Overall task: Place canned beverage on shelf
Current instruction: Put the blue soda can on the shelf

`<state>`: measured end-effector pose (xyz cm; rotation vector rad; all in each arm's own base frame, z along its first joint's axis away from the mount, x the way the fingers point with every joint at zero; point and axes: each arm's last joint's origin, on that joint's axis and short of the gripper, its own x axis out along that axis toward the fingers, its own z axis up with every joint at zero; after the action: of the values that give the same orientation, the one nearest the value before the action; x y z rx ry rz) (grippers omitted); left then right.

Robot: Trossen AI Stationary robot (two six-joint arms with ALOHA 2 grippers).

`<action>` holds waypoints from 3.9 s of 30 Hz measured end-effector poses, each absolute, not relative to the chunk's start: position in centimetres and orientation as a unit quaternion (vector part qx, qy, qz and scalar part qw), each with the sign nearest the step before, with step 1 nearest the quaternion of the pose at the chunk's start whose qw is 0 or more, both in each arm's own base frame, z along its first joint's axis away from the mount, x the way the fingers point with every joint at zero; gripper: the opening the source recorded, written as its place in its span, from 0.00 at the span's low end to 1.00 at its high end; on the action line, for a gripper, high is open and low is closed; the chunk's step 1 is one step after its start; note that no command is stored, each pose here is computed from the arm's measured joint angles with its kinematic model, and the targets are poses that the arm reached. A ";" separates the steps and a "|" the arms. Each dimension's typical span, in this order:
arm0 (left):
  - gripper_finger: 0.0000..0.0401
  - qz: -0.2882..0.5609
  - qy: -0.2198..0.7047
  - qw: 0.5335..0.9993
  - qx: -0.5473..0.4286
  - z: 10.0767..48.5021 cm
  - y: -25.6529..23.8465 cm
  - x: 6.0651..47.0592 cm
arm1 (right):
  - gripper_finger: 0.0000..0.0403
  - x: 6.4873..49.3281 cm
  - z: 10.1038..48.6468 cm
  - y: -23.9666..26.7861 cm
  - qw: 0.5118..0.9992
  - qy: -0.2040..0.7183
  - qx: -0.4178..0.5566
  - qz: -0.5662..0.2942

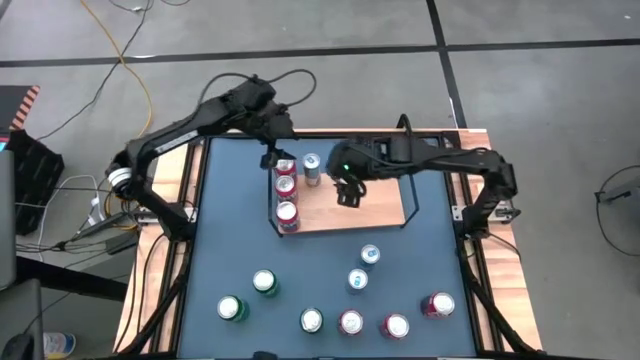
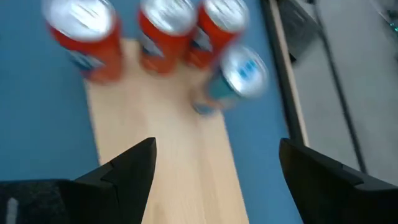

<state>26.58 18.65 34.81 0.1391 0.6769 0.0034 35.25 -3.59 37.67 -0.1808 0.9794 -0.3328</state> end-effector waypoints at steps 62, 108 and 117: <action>0.71 0.063 0.201 0.975 -0.075 44.8 4.9 16.9 | 0.81 41.7 28.9 -15.8 0.902 0.424 -0.075 0.018; 0.71 0.076 0.200 0.973 -0.081 44.8 4.9 16.8 | 0.71 42.8 29.1 -12.7 0.889 0.423 0.062 -0.162; 0.71 0.077 0.200 0.973 -0.081 44.8 4.9 16.8 | 0.71 43.3 29.3 -11.9 0.892 0.404 0.082 -0.186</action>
<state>16.85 4.94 44.80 -0.1638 0.4039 0.1560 43.26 -11.86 29.32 0.1707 0.8390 -0.3862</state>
